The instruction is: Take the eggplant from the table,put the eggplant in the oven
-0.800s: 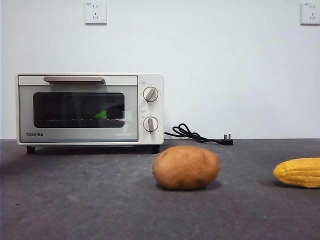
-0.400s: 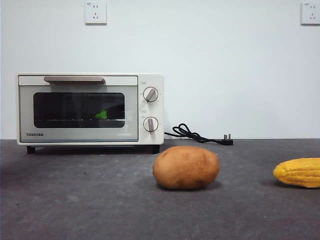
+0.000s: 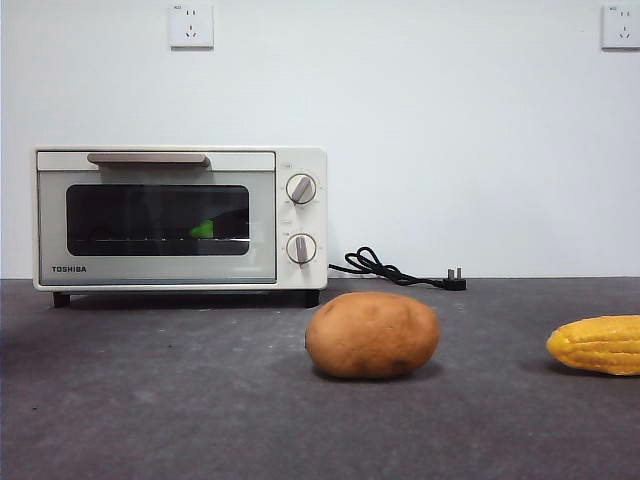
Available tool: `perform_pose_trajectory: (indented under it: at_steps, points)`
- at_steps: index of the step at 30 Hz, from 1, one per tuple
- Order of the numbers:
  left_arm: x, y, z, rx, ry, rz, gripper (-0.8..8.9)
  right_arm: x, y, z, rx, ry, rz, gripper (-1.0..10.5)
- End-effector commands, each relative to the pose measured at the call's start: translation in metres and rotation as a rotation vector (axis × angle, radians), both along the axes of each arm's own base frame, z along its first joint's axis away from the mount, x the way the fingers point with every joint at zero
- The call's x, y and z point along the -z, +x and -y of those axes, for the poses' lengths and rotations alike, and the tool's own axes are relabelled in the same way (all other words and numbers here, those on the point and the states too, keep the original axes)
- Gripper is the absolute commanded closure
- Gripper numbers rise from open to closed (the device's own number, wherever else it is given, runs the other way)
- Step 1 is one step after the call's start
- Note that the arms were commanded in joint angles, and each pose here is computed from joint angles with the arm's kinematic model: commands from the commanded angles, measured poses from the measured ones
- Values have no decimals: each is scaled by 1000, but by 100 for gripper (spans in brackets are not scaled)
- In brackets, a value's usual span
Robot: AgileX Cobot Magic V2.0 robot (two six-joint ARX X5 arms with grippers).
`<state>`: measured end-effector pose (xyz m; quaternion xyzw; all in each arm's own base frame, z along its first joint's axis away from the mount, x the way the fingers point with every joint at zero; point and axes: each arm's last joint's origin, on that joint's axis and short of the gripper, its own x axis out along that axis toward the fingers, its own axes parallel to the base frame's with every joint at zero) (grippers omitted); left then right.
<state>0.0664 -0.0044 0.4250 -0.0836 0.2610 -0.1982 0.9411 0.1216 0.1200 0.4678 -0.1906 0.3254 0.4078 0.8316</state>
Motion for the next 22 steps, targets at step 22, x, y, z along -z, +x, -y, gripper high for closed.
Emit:
perform_pose_trajectory:
  at_steps: [22]
  points:
    - [0, -1, 1, 2, -11, -5, 818, 2, -1, 1, -3, -15, -12, 946]
